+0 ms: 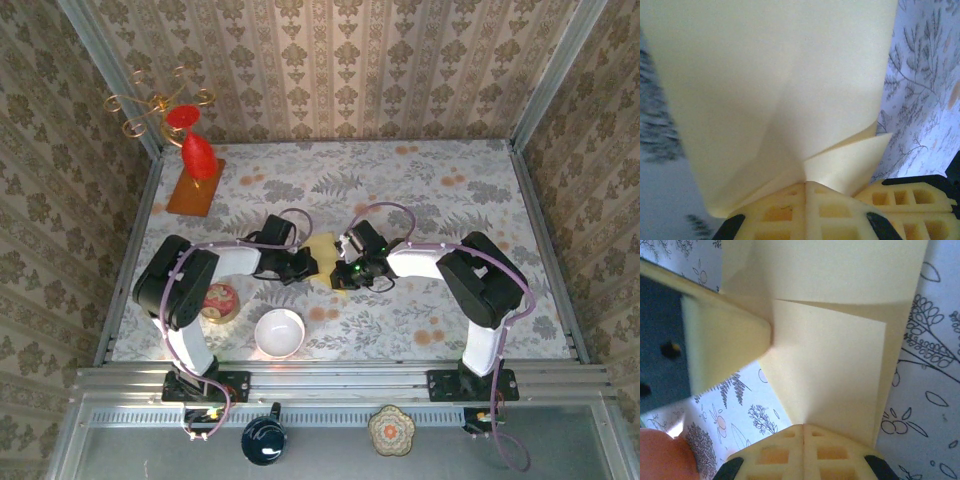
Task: Fold a paper plane with a square sheet of paper (pick it up from the middle)
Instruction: Third fold the triangle at the center of the table.
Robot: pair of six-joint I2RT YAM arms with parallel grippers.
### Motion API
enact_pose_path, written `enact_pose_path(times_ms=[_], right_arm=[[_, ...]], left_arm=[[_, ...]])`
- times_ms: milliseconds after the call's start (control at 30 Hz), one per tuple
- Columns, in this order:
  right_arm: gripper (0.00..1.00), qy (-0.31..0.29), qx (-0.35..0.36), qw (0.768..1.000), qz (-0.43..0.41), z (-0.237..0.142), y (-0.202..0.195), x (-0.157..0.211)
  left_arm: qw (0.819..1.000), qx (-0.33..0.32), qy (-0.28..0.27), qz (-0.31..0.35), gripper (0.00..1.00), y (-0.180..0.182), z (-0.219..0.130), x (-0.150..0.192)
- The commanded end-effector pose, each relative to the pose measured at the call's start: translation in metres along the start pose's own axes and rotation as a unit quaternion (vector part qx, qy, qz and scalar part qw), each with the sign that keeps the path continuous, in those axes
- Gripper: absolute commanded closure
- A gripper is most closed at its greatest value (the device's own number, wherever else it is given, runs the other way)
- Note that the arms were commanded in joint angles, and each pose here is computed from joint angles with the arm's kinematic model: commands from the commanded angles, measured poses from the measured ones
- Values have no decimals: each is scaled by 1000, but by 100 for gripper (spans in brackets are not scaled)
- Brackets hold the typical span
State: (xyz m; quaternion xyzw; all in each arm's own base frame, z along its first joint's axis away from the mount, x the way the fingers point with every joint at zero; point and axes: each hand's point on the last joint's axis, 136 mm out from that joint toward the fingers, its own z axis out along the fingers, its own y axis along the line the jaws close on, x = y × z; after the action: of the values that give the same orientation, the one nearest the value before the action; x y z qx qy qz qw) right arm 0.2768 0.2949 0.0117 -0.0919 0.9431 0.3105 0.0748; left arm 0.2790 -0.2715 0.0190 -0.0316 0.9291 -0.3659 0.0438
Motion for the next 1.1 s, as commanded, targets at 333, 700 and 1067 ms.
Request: enact_pose_path(times_ms=[333,700,1067], right_arm=[[94,60,90,992,63,11,-51,37],[94,30,52,996,63,14,-31,8],[94,21,27,998,43,8,-18,-2]], left_arm=[[994,-53,-89,20,93,15,-65,-54],[998,-16,-32,50,94,-40,-7,-18],[998,-62,-8,20,95,-10,14,-6]])
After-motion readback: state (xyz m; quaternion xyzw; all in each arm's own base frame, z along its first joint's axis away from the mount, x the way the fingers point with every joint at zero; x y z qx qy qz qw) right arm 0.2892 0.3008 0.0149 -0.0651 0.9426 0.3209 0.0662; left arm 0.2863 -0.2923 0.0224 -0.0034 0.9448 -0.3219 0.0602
